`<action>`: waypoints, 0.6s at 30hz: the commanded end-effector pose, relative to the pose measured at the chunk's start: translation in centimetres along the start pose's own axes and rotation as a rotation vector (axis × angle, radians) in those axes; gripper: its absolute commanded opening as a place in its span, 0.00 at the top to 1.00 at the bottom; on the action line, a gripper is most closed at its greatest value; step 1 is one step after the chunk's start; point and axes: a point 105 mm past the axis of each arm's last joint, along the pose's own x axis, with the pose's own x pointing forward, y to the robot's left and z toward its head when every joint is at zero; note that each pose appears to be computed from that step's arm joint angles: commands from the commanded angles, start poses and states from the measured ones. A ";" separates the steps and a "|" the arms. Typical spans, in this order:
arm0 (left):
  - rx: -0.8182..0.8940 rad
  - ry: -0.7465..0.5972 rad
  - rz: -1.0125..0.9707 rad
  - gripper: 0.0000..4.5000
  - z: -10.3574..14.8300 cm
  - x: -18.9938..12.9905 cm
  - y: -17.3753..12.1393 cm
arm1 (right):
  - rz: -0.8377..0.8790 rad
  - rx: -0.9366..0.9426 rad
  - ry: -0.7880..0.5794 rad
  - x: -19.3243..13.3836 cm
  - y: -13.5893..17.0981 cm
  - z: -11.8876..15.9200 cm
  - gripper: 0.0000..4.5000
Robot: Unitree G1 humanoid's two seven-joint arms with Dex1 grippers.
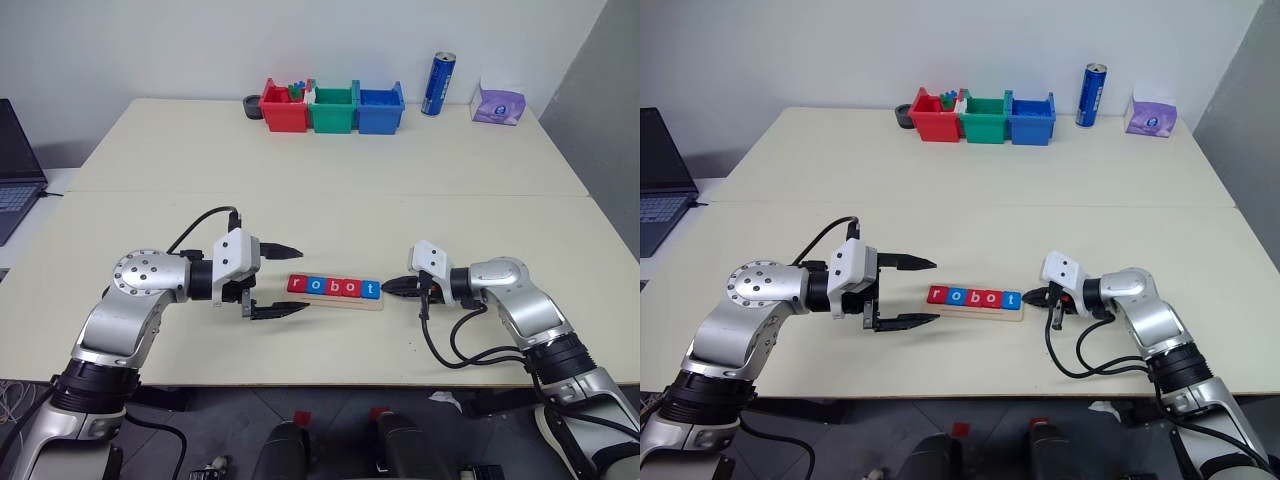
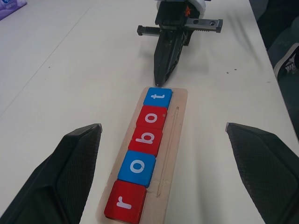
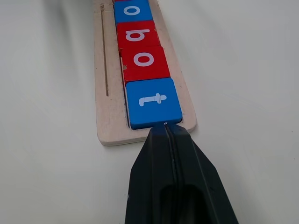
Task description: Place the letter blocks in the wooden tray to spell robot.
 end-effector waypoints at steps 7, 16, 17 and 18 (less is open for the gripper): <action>0.039 -0.006 0.031 0.00 1.0 -0.7 0.5 | 0.005 -0.055 -0.031 0.5 0.0 1.4 1.00; 0.037 -0.006 0.038 0.00 0.9 -0.7 0.5 | 0.002 -0.058 -0.046 0.9 -0.1 1.9 1.00; 0.035 -0.005 0.038 0.00 0.9 -0.7 0.5 | 0.002 -0.058 -0.047 0.8 -0.2 2.0 1.00; 0.032 -0.004 0.038 0.00 0.8 -0.8 0.5 | 0.001 -0.058 -0.047 0.7 -0.2 2.0 1.00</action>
